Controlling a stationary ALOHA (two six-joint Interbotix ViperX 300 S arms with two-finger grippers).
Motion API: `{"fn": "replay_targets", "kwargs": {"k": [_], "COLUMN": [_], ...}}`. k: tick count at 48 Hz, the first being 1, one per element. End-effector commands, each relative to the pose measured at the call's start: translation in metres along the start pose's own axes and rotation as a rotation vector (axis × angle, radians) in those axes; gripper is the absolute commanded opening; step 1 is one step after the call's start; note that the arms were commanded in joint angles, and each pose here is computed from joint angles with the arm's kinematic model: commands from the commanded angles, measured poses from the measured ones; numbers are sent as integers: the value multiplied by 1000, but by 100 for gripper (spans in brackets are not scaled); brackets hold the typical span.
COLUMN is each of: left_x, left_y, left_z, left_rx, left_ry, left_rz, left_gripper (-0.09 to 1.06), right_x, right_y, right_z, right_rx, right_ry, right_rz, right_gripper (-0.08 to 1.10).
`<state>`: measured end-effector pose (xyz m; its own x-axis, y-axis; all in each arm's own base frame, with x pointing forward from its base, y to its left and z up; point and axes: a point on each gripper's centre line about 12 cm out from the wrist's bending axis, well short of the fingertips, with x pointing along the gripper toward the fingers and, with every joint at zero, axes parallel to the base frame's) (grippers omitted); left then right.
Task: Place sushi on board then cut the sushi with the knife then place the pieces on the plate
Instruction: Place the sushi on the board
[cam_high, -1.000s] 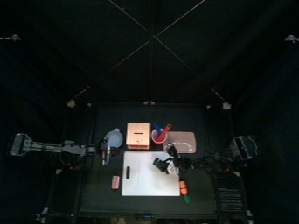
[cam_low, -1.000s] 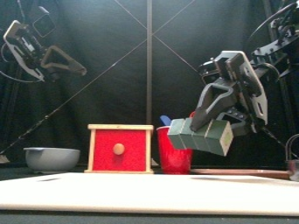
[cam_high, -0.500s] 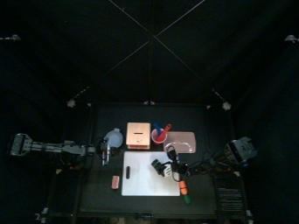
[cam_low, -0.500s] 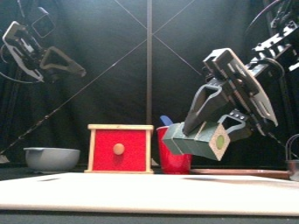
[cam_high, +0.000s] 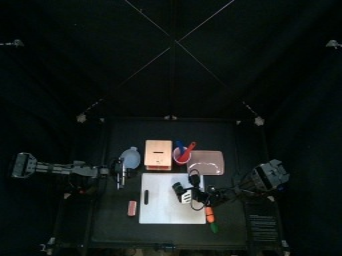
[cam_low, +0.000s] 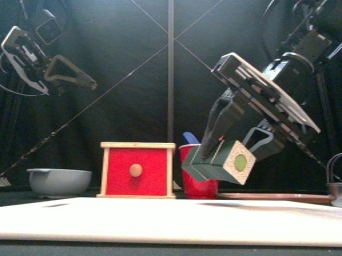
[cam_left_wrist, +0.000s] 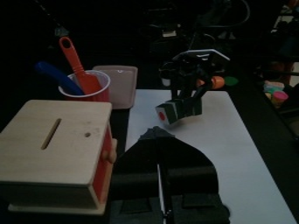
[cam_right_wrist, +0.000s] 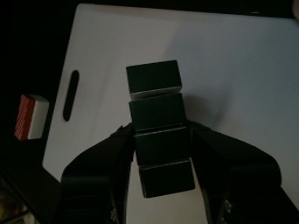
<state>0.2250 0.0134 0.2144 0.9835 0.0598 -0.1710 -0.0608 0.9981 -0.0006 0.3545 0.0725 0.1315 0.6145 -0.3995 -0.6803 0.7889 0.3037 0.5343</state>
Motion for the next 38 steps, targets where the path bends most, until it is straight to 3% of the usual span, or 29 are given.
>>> {"fn": "replay_targets", "kwargs": {"k": [1, 19, 38], "left_x": [1, 0, 0], "left_y": [1, 1, 2], "left_z": [4, 1, -1], "left_rx": [4, 4, 6], "left_ry": [-12, -3, 14], "left_rz": [2, 2, 6], "left_gripper": [0, 0, 0], "right_x": [-9, 6, 15], "right_y": [16, 31, 46], "right_z": [3, -11, -14], "right_rx": [46, 116, 135], "right_ry": [-8, -36, -94], "right_rz": [-7, -93, -120], "right_gripper": [66, 66, 67]}}
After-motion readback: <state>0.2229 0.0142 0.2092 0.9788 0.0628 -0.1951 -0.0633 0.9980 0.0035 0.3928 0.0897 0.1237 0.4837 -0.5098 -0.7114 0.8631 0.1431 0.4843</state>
